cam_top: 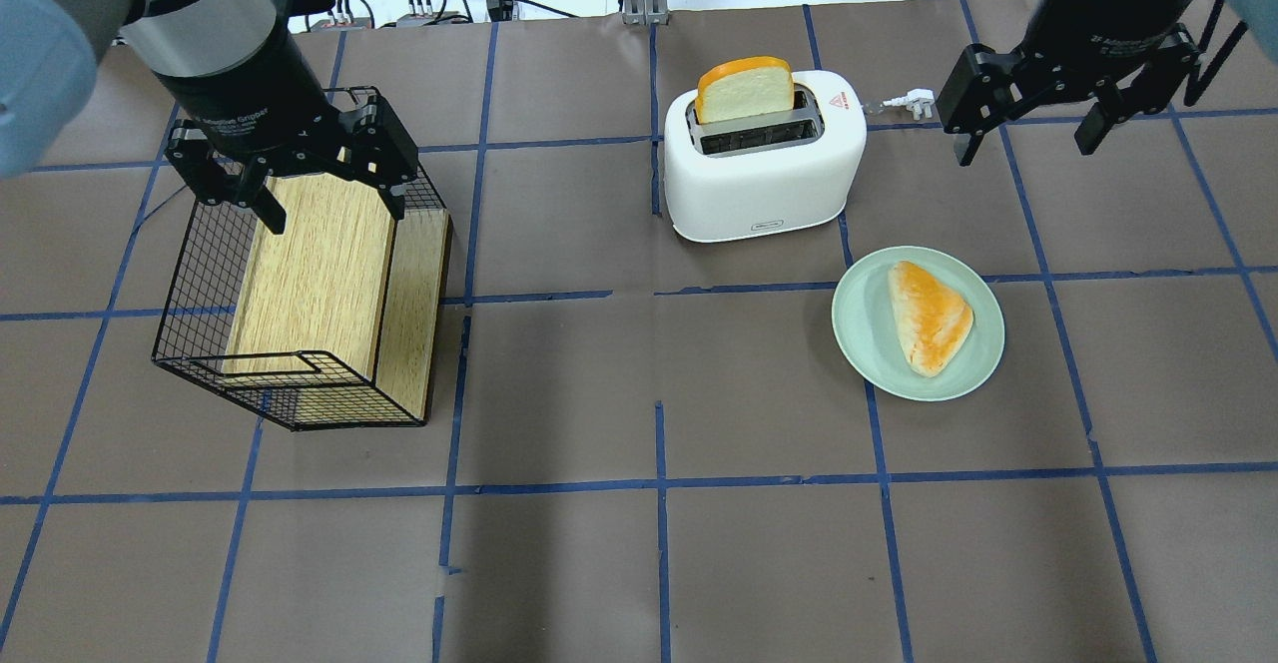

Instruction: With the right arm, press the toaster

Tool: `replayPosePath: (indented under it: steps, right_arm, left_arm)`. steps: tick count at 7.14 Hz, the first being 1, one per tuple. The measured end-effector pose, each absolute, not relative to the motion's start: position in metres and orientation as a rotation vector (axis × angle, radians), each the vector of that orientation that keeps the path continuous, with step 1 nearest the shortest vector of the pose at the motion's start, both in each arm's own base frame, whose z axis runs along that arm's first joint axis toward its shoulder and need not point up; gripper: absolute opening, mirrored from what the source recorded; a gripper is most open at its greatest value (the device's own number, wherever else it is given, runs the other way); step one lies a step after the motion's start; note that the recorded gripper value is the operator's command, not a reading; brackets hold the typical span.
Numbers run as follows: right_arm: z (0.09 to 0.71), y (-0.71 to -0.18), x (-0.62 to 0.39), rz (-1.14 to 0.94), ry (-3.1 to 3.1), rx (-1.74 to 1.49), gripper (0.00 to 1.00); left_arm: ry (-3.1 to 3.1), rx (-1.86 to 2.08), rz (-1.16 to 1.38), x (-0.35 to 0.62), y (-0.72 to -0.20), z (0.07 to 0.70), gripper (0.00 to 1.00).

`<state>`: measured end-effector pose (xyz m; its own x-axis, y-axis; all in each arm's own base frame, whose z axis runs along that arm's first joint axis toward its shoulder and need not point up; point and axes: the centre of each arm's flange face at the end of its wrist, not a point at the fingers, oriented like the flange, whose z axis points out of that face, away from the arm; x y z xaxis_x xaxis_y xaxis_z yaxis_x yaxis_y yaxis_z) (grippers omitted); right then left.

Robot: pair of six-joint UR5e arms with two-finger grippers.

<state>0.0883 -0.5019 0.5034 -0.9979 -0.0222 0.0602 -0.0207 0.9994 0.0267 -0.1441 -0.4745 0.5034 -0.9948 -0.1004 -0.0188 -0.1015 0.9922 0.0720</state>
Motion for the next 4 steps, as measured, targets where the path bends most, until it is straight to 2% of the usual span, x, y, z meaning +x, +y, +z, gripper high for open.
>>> replayPosePath:
  steps: [1, 3, 4]
  right_arm:
    - [0.5035, -0.5018, 0.0879, -0.041, -3.076, 0.031, 1.0]
    - [0.5033, -0.502, 0.0874, -0.042, -3.072, 0.026, 0.92]
    - [0.5033, -0.5027, 0.0877, -0.041, -3.075, 0.026, 0.57]
  left_arm:
    - [3.12, -0.158, 0.115, -0.1441, -0.4745, 0.5034, 1.0]
    - [3.12, -0.158, 0.114, -0.1441, -0.4745, 0.5034, 1.0]
    - [3.12, -0.158, 0.113, -0.1441, -0.4746, 0.5034, 1.0]
